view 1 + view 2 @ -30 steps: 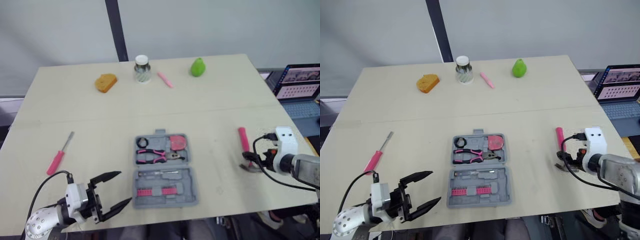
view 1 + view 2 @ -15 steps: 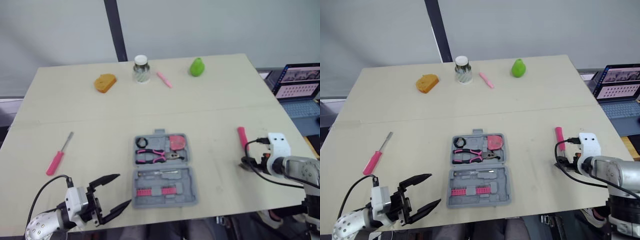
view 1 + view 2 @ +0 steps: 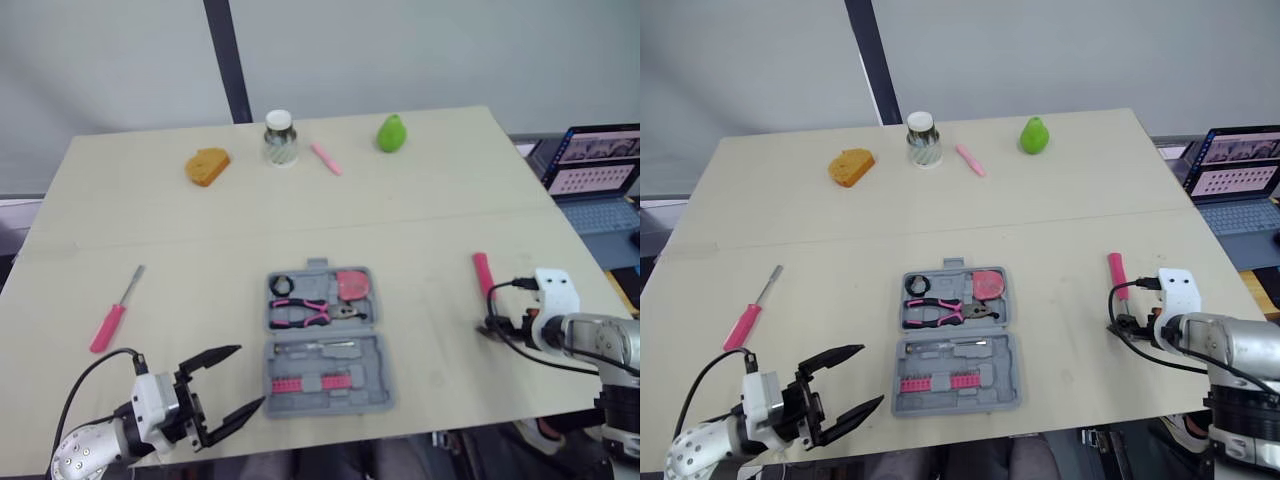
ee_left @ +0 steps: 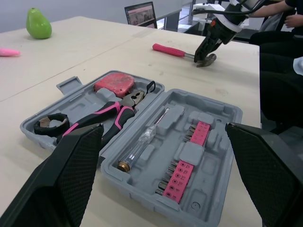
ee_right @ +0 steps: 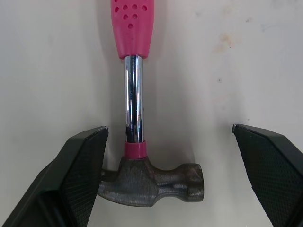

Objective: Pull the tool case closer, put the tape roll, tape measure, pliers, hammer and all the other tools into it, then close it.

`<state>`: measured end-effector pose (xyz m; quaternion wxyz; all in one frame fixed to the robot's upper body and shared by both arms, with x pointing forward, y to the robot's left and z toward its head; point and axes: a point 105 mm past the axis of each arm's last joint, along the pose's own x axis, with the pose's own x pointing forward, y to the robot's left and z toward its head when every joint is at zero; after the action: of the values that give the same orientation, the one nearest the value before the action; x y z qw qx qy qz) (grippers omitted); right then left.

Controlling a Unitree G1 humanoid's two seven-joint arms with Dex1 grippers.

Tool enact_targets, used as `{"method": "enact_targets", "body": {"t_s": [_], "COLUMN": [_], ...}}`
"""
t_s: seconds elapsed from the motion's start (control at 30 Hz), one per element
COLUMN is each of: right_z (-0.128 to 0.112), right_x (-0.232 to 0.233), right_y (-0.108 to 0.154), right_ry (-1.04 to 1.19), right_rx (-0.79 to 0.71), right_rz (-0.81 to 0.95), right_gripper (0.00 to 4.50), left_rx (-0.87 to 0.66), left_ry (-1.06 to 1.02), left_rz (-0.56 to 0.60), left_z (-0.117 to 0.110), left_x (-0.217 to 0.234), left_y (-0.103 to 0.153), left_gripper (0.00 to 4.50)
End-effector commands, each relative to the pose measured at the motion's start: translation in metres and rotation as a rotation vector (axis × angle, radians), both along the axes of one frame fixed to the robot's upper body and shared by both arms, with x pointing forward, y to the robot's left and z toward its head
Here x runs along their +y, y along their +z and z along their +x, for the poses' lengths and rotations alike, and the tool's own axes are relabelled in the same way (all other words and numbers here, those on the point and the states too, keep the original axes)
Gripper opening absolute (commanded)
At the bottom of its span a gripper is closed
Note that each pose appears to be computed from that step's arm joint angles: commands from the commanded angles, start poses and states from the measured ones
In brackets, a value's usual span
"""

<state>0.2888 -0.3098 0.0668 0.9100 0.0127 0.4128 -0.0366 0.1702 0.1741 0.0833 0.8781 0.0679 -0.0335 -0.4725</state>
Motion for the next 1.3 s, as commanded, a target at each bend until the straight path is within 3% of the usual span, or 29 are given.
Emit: {"method": "enact_targets", "body": {"t_s": [0.03,0.13,0.3,0.4,0.83,1.0,1.3], "right_z": [0.0,-0.001,-0.001,-0.001,-0.002,-0.009,-0.042], "right_x": [0.0,0.002,0.003,0.004,0.008,0.031,0.086], "right_y": [0.0,-0.001,-0.002,-0.003,0.006,0.035,0.066], "right_ry": [-0.008,-0.007,-0.004,-0.003,0.061,0.294,0.817], "right_rx": [-0.003,0.0,0.003,0.003,-0.022,-0.012,0.087], "right_rz": [-0.001,0.005,0.009,0.009,-0.019,-0.066,-0.185], "right_gripper": [4.5,3.7,1.22,0.11,0.11,0.11,0.11], "left_rx": [-0.013,-0.015,-0.017,-0.017,-0.014,0.006,0.083], "left_ry": [-0.005,-0.006,-0.007,-0.008,-0.023,-0.025,-0.046], "left_rz": [-0.005,-0.004,-0.001,0.001,-0.007,-0.007,0.027], "left_z": [-0.002,-0.002,-0.001,-0.001,0.0,-0.001,-0.009], "left_x": [-0.003,-0.004,-0.004,-0.003,-0.007,0.0,0.022], "left_y": [0.004,0.004,0.006,0.007,0.013,0.017,0.019], "left_gripper": [4.42,4.5,4.5,4.5,4.5,4.5,4.5]}}
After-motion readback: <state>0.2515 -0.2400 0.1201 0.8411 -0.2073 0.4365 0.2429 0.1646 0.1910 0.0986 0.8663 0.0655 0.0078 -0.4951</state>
